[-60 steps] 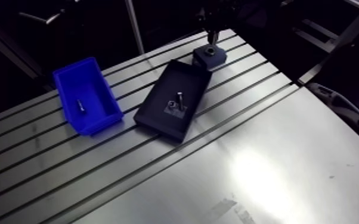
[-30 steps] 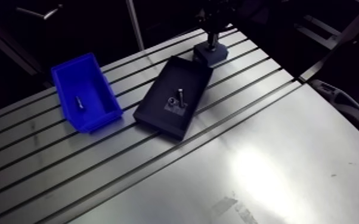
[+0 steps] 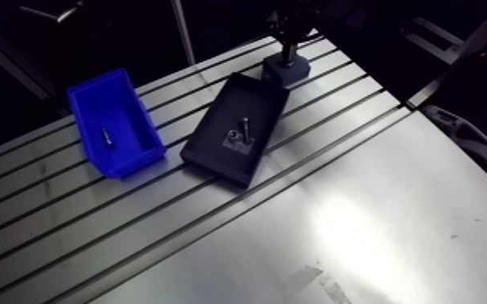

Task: Pick up the bearing and press it into the housing until flush.

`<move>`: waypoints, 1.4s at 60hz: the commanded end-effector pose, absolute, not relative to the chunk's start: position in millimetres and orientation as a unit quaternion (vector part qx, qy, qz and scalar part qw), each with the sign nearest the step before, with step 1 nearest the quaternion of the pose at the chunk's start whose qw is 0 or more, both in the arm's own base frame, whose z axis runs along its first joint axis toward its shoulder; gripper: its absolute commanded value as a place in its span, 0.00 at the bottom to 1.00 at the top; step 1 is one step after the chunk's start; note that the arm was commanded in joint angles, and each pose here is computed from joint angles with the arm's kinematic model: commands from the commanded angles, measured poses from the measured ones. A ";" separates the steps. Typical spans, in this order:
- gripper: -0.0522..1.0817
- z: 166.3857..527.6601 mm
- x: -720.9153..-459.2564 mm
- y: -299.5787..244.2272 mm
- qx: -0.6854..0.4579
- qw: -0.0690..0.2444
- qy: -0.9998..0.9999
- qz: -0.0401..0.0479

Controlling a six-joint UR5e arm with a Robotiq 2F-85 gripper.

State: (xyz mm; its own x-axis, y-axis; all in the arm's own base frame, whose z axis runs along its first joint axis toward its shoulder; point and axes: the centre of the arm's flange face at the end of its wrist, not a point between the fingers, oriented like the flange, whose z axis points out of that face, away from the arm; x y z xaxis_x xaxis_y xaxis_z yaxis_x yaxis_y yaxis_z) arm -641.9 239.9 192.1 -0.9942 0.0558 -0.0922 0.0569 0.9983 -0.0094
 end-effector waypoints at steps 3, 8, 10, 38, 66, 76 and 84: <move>0.99 189.3 -641.2 239.2 0.028 0.049 0.998 -0.007; 0.99 189.3 -641.2 239.2 0.028 0.049 0.998 -0.007; 0.99 189.3 -641.2 239.2 0.028 0.049 0.998 -0.007; 0.99 182.3 -641.7 239.5 0.027 0.052 0.998 -0.009; 0.99 182.9 -640.8 239.0 0.027 0.052 0.998 -0.009; 0.99 195.1 -643.5 239.4 0.026 0.043 0.999 -0.005; 0.99 235.4 -642.3 235.9 0.025 0.017 1.000 0.009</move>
